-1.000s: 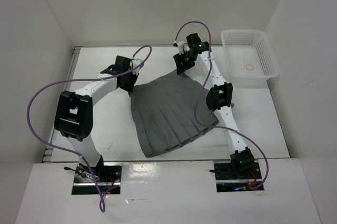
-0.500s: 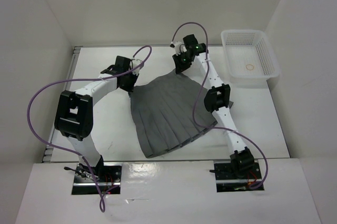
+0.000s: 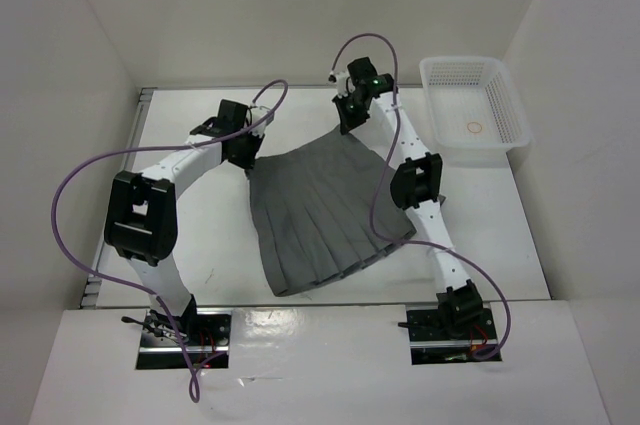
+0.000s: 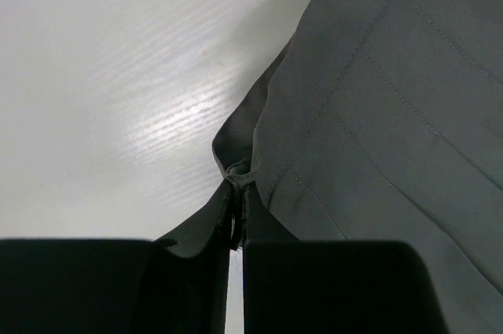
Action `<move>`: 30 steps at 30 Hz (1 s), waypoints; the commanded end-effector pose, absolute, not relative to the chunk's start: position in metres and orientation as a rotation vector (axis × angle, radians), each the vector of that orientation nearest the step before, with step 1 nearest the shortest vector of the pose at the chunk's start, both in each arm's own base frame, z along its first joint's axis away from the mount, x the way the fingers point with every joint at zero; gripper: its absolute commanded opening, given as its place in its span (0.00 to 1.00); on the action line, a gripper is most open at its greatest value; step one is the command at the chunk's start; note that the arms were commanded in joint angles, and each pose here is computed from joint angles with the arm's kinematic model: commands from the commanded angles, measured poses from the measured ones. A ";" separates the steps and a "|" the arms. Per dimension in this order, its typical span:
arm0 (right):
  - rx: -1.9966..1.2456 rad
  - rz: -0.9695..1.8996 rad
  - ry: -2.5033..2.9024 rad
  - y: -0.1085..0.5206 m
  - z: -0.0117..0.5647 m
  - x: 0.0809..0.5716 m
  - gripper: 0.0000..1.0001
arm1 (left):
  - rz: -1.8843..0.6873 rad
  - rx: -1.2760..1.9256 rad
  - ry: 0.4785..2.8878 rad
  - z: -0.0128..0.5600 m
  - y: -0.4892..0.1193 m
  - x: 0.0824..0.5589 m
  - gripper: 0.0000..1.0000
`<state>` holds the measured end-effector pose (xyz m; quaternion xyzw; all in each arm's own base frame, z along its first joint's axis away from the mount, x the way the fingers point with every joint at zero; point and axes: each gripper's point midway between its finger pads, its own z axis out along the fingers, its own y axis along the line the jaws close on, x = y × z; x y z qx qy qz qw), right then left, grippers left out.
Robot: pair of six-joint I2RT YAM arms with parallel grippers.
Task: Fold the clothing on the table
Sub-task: Fold the skirt
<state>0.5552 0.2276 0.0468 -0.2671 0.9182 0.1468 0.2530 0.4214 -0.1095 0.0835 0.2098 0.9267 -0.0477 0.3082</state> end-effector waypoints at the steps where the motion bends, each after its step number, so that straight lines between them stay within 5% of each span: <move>1: -0.535 0.289 2.380 0.184 0.152 0.569 0.00 | -0.155 0.576 2.375 0.110 -0.117 0.438 0.00; 9: -0.422 0.274 2.236 0.172 0.214 0.537 0.00 | -0.175 0.559 2.389 0.109 -0.117 0.427 0.00; 21: -0.424 0.152 2.413 0.137 0.101 0.452 0.00 | -0.189 0.595 2.372 0.105 -0.121 0.435 0.00; 30: -0.362 0.124 2.416 0.129 0.095 0.442 0.00 | -0.112 0.692 2.304 0.097 -0.150 0.459 0.00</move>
